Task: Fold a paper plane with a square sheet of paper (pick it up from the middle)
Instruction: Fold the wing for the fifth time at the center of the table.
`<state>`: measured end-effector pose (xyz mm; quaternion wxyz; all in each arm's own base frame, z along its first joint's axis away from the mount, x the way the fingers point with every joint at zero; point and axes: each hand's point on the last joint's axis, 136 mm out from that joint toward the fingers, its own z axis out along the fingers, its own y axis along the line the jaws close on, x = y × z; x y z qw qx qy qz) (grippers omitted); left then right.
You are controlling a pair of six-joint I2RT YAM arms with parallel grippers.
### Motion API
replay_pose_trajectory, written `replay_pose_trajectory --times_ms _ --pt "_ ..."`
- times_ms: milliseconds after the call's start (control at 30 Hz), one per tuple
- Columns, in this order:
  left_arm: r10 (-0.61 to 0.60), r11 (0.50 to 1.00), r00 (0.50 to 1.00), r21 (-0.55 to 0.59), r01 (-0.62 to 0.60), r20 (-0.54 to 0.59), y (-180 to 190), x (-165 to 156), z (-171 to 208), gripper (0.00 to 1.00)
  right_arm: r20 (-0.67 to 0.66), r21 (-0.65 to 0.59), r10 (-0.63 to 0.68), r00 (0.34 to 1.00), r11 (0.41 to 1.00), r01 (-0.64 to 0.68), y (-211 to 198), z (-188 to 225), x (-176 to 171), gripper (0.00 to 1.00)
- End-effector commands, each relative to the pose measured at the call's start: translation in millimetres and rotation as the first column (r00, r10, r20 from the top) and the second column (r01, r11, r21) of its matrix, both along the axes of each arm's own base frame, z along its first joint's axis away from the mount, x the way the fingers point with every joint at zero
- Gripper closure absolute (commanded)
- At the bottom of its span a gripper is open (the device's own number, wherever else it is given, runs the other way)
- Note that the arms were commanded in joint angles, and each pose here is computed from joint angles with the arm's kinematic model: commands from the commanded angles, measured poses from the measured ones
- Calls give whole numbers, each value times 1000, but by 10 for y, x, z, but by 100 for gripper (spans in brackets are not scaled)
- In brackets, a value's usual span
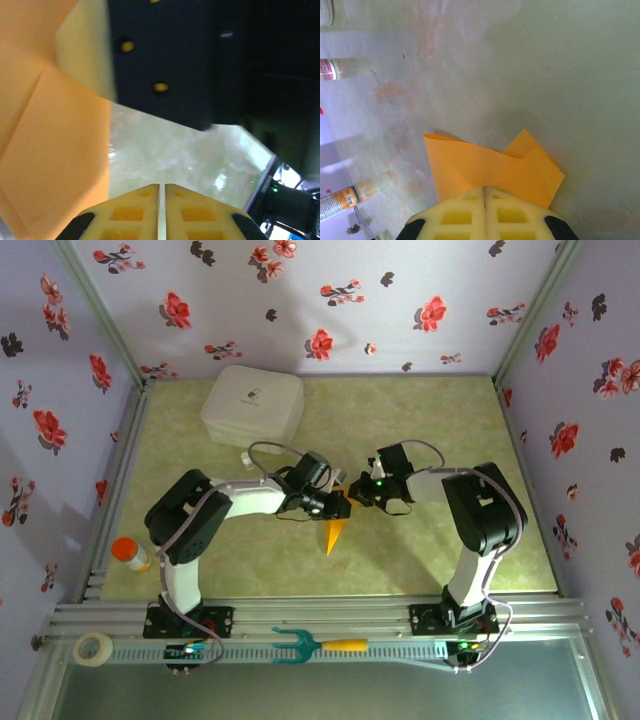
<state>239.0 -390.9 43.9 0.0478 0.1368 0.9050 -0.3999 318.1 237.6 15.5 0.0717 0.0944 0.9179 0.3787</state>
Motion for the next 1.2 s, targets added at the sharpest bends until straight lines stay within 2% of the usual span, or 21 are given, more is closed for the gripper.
replay_pose_trajectory --times_ms 0,133,700,900,1167 --pt "-6 995 998 94 13 -69 132 -169 -286 88 -111 -139 -61 992 989 45 -259 -358 -242 100" --pt "-27 986 997 163 39 -72 309 -353 -396 88 -119 -151 -65 991 987 46 -280 -392 -259 100" --pt "-161 927 985 333 172 -60 847 -1035 -407 84 -121 -158 -69 990 986 49 -298 -398 -269 100" --pt "-147 940 988 306 153 -44 897 -1094 -345 87 -119 -142 -63 991 989 46 -275 -380 -267 100" --pt "-103 977 990 199 82 97 742 -867 44 89 -96 -84 -39 995 996 31 -183 -291 -231 100"
